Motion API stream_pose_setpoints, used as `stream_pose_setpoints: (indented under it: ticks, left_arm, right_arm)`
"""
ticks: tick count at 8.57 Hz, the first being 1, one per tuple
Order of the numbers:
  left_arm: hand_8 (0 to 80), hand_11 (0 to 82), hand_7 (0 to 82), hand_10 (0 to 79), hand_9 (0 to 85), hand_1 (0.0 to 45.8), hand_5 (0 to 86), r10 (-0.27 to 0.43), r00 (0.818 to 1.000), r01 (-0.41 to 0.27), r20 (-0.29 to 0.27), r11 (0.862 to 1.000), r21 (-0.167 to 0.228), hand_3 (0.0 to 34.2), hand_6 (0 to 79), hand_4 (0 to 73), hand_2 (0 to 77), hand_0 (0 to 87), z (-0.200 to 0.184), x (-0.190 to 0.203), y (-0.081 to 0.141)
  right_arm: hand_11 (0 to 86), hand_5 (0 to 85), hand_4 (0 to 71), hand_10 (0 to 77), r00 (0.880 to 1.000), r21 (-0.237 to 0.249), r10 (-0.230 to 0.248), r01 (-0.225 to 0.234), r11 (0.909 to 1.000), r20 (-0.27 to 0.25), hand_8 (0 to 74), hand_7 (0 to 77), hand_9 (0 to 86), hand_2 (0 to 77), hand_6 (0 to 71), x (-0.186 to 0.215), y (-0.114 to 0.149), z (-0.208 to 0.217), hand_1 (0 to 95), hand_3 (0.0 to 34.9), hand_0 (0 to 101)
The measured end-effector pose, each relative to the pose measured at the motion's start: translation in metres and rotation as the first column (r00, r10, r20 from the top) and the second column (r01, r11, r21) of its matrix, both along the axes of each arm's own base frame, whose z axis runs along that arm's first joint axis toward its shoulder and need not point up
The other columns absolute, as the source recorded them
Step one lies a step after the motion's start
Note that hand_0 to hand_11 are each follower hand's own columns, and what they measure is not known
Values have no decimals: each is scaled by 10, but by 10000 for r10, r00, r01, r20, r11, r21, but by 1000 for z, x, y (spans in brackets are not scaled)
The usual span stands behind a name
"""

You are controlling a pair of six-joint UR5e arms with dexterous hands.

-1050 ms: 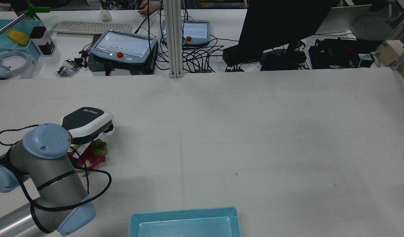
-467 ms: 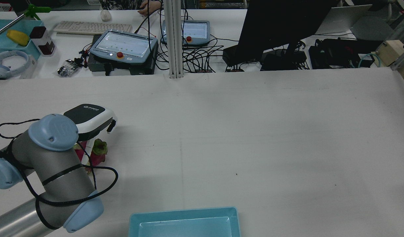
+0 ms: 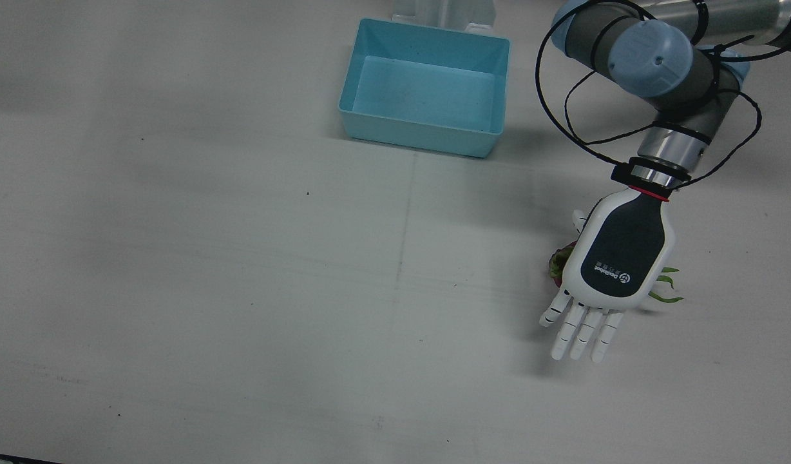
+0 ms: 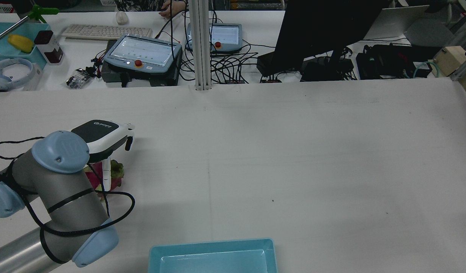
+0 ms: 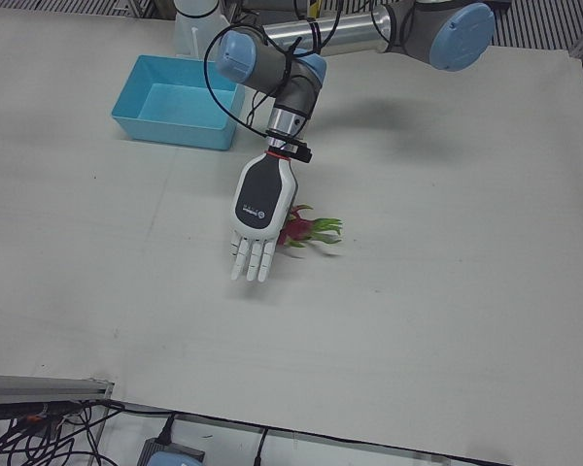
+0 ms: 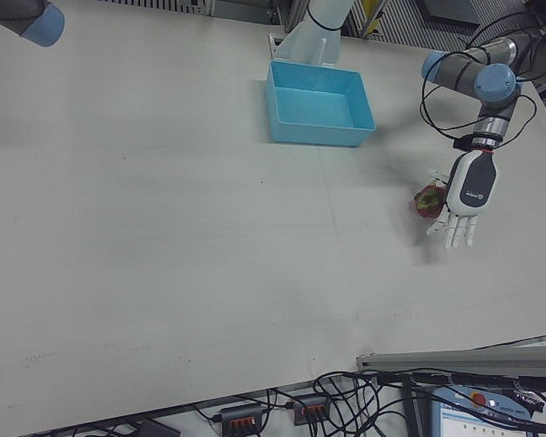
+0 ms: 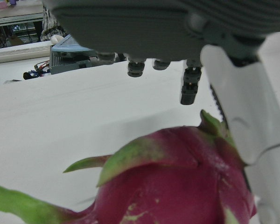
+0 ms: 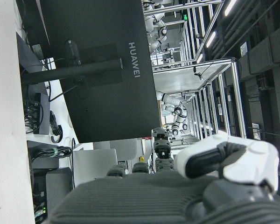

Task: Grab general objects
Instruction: 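Adjust the left hand position and close fingers on the dragon fruit, then tighten the left hand grip on the dragon fruit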

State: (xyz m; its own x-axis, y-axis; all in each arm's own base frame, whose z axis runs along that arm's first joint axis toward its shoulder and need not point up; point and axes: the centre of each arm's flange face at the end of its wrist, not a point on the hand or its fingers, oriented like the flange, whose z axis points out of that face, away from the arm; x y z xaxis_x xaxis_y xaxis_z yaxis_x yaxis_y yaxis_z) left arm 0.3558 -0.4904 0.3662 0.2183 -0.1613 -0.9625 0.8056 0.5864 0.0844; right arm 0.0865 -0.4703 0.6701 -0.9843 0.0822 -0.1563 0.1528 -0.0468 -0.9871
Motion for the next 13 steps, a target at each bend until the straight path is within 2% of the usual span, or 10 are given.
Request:
stream_pose_setpoints:
  ticks: [1,5,6,8,9,10,11,12,13]
  left_arm:
    - [93,16,11,11,22,5,185,17,10000,-16,90,10000,-57,91,5,27,5,479,12,-1,3]
    - [87,16,11,11,22,5,175,48,9997,-45,225,9999,-154,107,5,27,5,459,34,-3,8]
    - [87,16,11,11,22,5,224,45,9997,-42,229,9999,-150,111,5,27,5,492,35,-3,7]
    - [87,16,11,11,22,5,235,51,9998,-48,215,9999,-134,121,5,27,5,497,38,-2,7]
    - [93,16,11,11,22,5,360,49,9998,-46,208,9999,-123,108,5,27,5,499,39,-1,6]
    - [93,16,11,11,22,5,360,46,9997,-43,220,9999,-128,108,5,27,5,499,41,0,6]
    - [120,16,11,11,22,5,409,46,9997,-43,228,9999,-132,72,11,0,5,499,42,1,5]
    - [158,16,142,11,16,0,551,45,9998,-43,218,9999,-123,3,104,104,0,499,43,2,4]
    - [169,27,196,11,16,0,616,44,9998,-42,207,9999,-114,7,120,136,0,499,45,3,3]
  right_arm:
    - [5,0,0,0,10000,-4,0,0,10000,-1,0,0,5,774,0,0,0,0,404,0,0]
    - [0,0,0,0,10000,2,0,0,10000,0,0,0,5,774,0,0,0,0,404,0,0]
    - [0,0,0,0,10000,1,0,0,10000,0,0,0,5,774,0,0,0,0,398,0,0]
    - [0,5,0,0,10000,-4,0,0,10000,-1,0,0,5,774,0,0,0,0,404,0,0]
    - [0,5,0,0,10000,-7,0,0,10000,0,0,0,5,774,0,0,0,0,404,0,0]
    - [0,5,0,0,10000,0,0,0,10000,0,0,0,5,774,0,0,0,0,404,0,0]
    - [0,0,0,0,10000,4,0,0,10000,1,0,0,5,774,0,0,0,0,404,0,0]
    - [5,0,0,0,10000,0,0,0,10000,0,0,0,5,774,0,0,0,0,404,0,0]
    - [0,5,0,0,10000,-4,0,0,10000,-1,0,0,5,774,0,0,0,0,404,0,0]
